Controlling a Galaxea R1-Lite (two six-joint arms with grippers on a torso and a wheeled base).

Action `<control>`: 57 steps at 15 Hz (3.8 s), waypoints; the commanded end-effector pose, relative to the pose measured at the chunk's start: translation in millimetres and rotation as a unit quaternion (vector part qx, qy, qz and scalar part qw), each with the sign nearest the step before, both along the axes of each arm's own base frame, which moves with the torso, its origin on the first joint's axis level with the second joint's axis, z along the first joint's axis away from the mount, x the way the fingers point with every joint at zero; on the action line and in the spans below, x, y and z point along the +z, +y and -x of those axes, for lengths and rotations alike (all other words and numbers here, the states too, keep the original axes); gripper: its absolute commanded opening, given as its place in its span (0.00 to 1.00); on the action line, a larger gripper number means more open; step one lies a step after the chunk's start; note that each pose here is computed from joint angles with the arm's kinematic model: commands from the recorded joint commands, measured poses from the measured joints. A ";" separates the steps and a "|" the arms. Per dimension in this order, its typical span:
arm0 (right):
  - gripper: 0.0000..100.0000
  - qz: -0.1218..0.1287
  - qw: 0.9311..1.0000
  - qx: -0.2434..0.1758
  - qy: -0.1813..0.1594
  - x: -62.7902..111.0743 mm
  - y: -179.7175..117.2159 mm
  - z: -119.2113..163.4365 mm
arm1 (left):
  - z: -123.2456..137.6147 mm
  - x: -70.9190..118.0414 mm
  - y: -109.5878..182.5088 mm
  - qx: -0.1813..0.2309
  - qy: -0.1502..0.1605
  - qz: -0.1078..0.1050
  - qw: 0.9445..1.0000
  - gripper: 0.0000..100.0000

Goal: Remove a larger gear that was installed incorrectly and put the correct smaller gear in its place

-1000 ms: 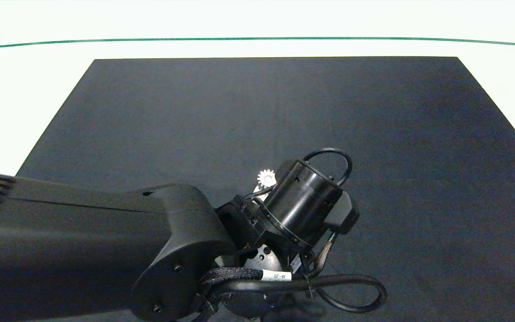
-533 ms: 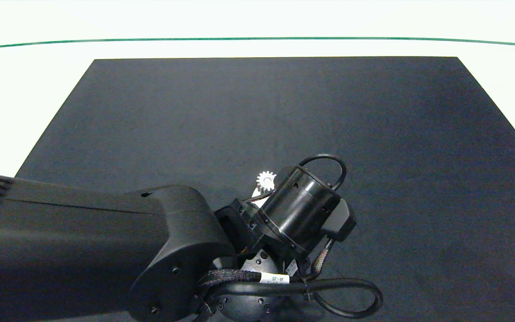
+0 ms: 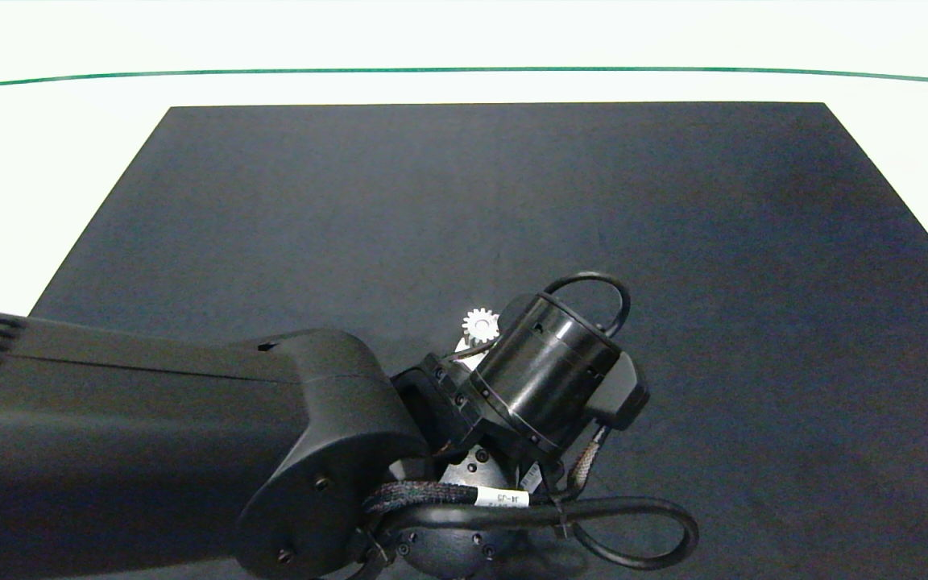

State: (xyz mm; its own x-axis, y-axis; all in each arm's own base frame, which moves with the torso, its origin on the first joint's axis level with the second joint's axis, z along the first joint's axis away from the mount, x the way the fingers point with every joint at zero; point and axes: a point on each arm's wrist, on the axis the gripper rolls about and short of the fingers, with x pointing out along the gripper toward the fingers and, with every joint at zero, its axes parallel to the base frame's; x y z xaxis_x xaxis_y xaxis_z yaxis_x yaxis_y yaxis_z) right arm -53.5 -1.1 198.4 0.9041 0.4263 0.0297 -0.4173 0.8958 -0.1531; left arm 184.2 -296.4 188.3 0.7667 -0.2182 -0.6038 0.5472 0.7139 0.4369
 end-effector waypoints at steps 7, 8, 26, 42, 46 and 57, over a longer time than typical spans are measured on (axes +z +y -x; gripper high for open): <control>1.00 0.001 1.000 0.001 0.000 -0.6 0.0 0.3 | -1.6 -2.7 -1.7 0.001 0.001 -0.005 1.000 1.00; 1.00 0.001 1.000 0.001 0.001 -1.0 0.0 0.1 | -1.6 -2.7 -1.7 0.001 0.001 -0.005 1.000 1.00; 1.00 -0.001 1.000 0.000 -0.004 -0.1 -0.2 1.6 | 16.1 46.7 30.1 0.008 -0.002 0.010 1.000 1.00; 1.00 -0.002 1.000 0.001 -0.005 1.1 -0.2 2.0 | -1.7 46.3 23.5 -0.009 -0.018 -0.030 0.999 1.00; 1.00 -0.002 1.000 0.000 -0.005 1.1 -0.2 2.0 | -4.2 42.9 19.5 -0.012 -0.021 -0.031 0.999 1.00; 1.00 -0.002 1.000 -0.001 -0.005 0.2 -0.1 2.1 | -16.9 34.8 18.1 -0.012 -0.026 -0.049 0.998 1.00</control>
